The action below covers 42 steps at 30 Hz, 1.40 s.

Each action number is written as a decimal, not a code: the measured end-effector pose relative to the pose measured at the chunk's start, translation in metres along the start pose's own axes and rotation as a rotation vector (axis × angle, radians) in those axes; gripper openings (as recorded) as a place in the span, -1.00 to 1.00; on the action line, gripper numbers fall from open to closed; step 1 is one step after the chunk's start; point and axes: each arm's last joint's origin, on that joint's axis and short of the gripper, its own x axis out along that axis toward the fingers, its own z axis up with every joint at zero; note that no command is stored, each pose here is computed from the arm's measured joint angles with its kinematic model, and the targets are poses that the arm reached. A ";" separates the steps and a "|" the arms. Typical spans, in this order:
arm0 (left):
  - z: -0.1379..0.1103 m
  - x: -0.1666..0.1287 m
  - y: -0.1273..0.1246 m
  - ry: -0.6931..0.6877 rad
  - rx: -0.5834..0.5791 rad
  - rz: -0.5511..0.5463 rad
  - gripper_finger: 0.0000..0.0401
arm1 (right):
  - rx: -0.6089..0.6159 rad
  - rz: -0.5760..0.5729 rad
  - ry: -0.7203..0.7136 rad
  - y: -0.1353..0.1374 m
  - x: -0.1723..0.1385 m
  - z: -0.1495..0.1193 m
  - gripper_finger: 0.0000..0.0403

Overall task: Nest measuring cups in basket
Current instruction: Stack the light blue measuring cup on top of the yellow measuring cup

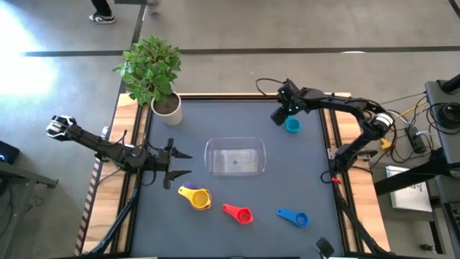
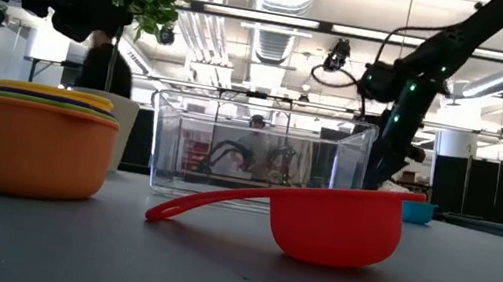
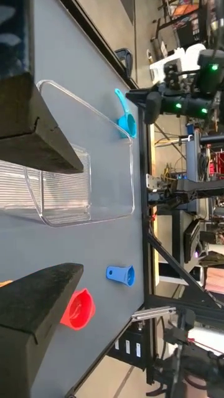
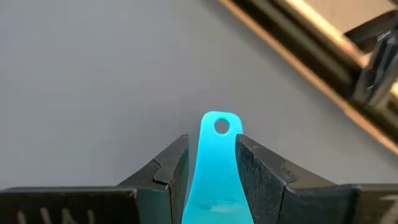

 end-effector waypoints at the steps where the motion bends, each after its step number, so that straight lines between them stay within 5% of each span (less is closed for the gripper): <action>1: 0.000 0.000 0.000 0.000 0.000 0.001 0.15 | 0.000 0.001 -0.012 0.000 -0.004 0.000 -0.41; 14: 0.003 0.000 0.001 -0.009 -0.011 0.026 0.15 | 0.080 0.033 -0.090 -0.003 -0.046 -0.031 -0.41; 22: 0.002 0.000 0.001 -0.006 -0.005 0.026 0.15 | 0.183 0.022 0.028 -0.004 -0.042 -0.061 -0.41; 42: 0.002 0.000 0.001 -0.002 0.003 0.025 0.15 | 0.258 -0.031 0.129 -0.020 -0.022 -0.074 -0.41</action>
